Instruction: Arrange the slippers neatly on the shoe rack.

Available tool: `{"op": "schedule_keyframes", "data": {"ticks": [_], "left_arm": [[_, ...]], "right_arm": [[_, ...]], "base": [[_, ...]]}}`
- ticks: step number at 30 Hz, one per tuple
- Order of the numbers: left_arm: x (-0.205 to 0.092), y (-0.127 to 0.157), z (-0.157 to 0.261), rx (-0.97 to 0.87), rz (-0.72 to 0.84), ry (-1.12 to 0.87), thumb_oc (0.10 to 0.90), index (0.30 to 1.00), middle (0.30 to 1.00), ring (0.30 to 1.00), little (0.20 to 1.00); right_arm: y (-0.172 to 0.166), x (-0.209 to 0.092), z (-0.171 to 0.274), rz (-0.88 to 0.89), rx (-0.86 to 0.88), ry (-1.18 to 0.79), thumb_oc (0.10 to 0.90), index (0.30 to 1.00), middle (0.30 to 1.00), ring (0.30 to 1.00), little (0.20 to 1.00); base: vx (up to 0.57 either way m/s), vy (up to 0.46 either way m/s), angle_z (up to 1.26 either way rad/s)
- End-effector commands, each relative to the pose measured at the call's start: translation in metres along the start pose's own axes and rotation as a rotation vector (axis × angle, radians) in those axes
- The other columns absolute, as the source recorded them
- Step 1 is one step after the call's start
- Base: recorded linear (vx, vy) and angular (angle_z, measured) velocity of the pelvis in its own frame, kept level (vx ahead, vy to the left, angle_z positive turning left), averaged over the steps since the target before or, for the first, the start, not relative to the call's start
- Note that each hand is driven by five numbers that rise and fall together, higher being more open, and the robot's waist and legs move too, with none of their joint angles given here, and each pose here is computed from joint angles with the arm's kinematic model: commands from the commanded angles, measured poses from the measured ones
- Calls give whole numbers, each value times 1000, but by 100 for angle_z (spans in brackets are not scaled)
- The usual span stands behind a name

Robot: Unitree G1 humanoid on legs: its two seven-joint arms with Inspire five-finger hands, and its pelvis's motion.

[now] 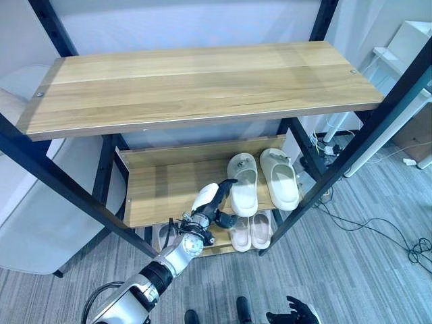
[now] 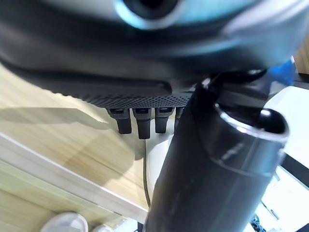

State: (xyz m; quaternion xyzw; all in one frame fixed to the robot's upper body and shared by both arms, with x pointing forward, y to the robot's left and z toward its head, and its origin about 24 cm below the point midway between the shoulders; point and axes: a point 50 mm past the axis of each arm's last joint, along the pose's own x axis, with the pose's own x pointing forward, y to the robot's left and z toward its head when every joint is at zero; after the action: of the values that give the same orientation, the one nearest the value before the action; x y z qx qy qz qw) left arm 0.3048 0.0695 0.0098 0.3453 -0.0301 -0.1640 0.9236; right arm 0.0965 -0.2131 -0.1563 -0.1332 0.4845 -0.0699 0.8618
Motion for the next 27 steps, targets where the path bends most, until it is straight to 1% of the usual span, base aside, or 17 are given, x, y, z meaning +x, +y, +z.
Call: {"op": "schedule_keyframes", "data": {"ticks": [1,10,16,20,27], "left_arm": [[37,12,65,-56,46,-203,800,900,900,900,900],[38,-5,76,-108,4,-205,800,900,900,900,900],[39,-10,79,-128,-11,-201,800,900,900,900,900],[40,-9,77,-135,-2,-184,800,900,900,900,900],[44,6,73,-129,49,-174,800,900,900,900,900]], "right_arm": [[-12,1,6,-41,-22,-44,800,900,900,900,900],[-12,3,10,-45,-22,-49,800,900,900,900,900],[-12,3,9,-47,-25,-45,800,900,900,900,900],[-12,3,8,-47,-24,-36,800,900,900,900,900],[-9,3,6,-36,-22,-19,800,900,900,900,900]], "base": [[0,0,0],[0,0,0],[0,0,0],[8,-3,0],[0,0,0]]}}
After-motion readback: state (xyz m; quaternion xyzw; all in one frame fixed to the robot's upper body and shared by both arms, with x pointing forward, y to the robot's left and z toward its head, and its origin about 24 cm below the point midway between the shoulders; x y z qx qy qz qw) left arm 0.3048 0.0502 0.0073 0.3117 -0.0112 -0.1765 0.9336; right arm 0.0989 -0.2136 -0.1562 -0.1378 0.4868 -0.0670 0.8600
